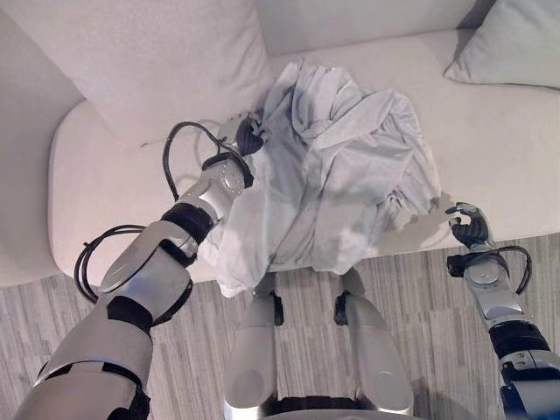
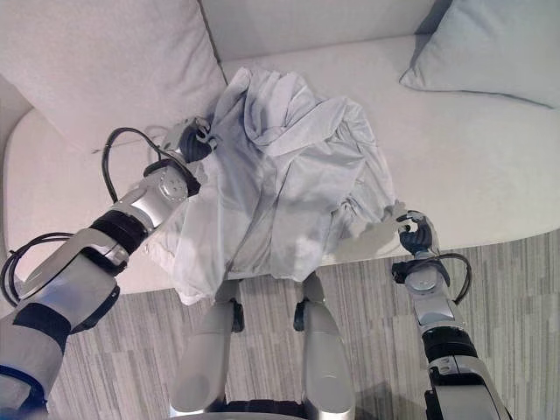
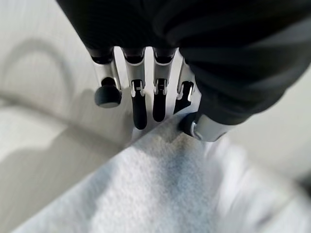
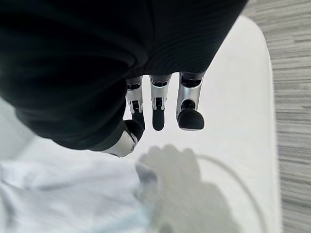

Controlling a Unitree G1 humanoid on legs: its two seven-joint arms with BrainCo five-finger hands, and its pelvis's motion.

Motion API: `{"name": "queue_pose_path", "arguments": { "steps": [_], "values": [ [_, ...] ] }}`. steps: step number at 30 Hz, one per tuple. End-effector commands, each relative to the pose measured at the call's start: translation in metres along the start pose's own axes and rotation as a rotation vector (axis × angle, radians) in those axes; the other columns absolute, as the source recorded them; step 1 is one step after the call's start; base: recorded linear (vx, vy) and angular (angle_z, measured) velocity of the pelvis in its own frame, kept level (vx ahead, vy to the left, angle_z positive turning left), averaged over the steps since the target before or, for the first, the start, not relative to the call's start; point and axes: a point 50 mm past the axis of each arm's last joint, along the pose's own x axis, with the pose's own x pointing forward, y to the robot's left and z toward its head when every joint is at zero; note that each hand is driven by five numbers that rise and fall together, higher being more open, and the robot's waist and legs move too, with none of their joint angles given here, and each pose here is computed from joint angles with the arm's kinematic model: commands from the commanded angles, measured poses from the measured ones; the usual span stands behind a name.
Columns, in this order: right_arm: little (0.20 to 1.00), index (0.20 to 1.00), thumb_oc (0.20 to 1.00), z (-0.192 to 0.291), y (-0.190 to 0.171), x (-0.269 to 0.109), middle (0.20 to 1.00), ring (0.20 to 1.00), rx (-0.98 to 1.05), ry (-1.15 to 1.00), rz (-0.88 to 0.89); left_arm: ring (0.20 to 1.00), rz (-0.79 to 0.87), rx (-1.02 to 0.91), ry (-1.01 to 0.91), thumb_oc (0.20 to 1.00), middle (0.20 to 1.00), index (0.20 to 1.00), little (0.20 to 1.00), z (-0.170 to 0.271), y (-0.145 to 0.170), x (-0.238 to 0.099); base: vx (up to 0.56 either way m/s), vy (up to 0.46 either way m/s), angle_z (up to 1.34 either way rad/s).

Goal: Hang the clothes on the sofa on the clothes rack.

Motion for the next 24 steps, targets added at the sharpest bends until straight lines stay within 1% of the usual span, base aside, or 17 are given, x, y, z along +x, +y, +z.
{"name": "queue_pose_path", "arguments": {
  "steps": [1,3,6,7,11,12,13,14,16,18,19,22,24],
  "values": [
    [0.2,0.2,0.2,0.003,-0.05,0.001,0.2,0.2,-0.057,-0.066,-0.125,0.2,0.164,0.009,-0.012,0.2,0.2,0.2,0.2,-0.004,0.038,0.005,0.03,0.015,0.14],
    [0.2,0.2,0.2,0.01,-0.047,0.003,0.2,0.2,-0.049,-0.093,-0.105,0.2,0.206,-0.001,0.024,0.2,0.2,0.2,0.2,-0.026,0.05,-0.01,0.01,0.005,0.1],
    [0.2,0.2,0.2,0.016,-0.045,0.003,0.2,0.2,-0.041,-0.125,-0.093,0.2,0.239,-0.012,0.058,0.2,0.2,0.2,0.2,-0.043,0.056,-0.023,0.01,0.002,0.01],
    [0.2,0.2,0.2,0.03,-0.046,0.006,0.2,0.2,-0.034,-0.175,-0.09,0.2,0.283,-0.025,0.078,0.2,0.2,0.2,0.2,-0.053,0.065,-0.032,0.04,0.011,0.03],
    [0.2,0.2,0.2,0.037,-0.038,0.007,0.2,0.2,-0.047,-0.202,-0.045,0.2,0.316,-0.046,0.14,0.2,0.2,0.2,0.2,-0.075,0.069,-0.05,0.07,0.013,0.0],
    [0.26,0.26,0.26,0.037,-0.038,0.007,0.26,0.26,-0.048,-0.202,-0.043,0.2,0.315,-0.045,0.143,0.2,0.2,0.2,0.2,-0.075,0.068,-0.051,0.11,0.015,0.03],
    [0.504,0.504,0.504,0.039,-0.036,0.006,0.504,0.504,-0.045,-0.207,-0.031,0.2,0.316,-0.048,0.155,0.2,0.2,0.2,0.2,-0.08,0.067,-0.055,0.06,0.0,0.02],
    [1.0,1.0,1.0,0.035,-0.032,0.005,1.0,1.0,-0.045,-0.195,-0.017,0.2,0.311,-0.047,0.173,0.2,0.2,0.2,0.2,-0.085,0.066,-0.059,0.09,0.001,-0.01],
    [1.0,1.0,1.0,0.029,-0.02,0.0,1.0,1.0,-0.058,-0.176,0.035,0.2,0.284,-0.048,0.201,0.2,0.2,0.2,0.2,-0.094,0.057,-0.068,0.09,0.009,0.0],
    [1.0,1.0,1.0,0.027,-0.017,-0.002,1.0,1.0,-0.065,-0.169,0.045,0.2,0.274,-0.053,0.208,0.2,0.2,0.2,0.2,-0.095,0.053,-0.07,0.02,0.008,0.0],
    [1.0,1.0,1.0,0.019,-0.012,-0.004,1.0,1.0,-0.082,-0.14,0.061,0.2,0.248,-0.057,0.219,0.2,0.2,0.2,0.2,-0.097,0.045,-0.072,0.0,0.0,0.0],
    [1.0,1.0,1.0,0.007,-0.005,-0.008,1.0,1.0,-0.094,-0.096,0.084,0.2,0.22,-0.055,0.21,0.2,0.2,0.2,0.2,-0.094,0.037,-0.07,-0.01,0.01,0.0],
    [1.0,1.0,1.0,-0.001,0.006,-0.011,1.0,1.0,-0.096,-0.061,0.124,0.2,0.202,-0.068,0.197,0.2,0.2,0.2,0.2,-0.088,0.031,-0.066,0.0,0.019,0.0]
  ]
}}
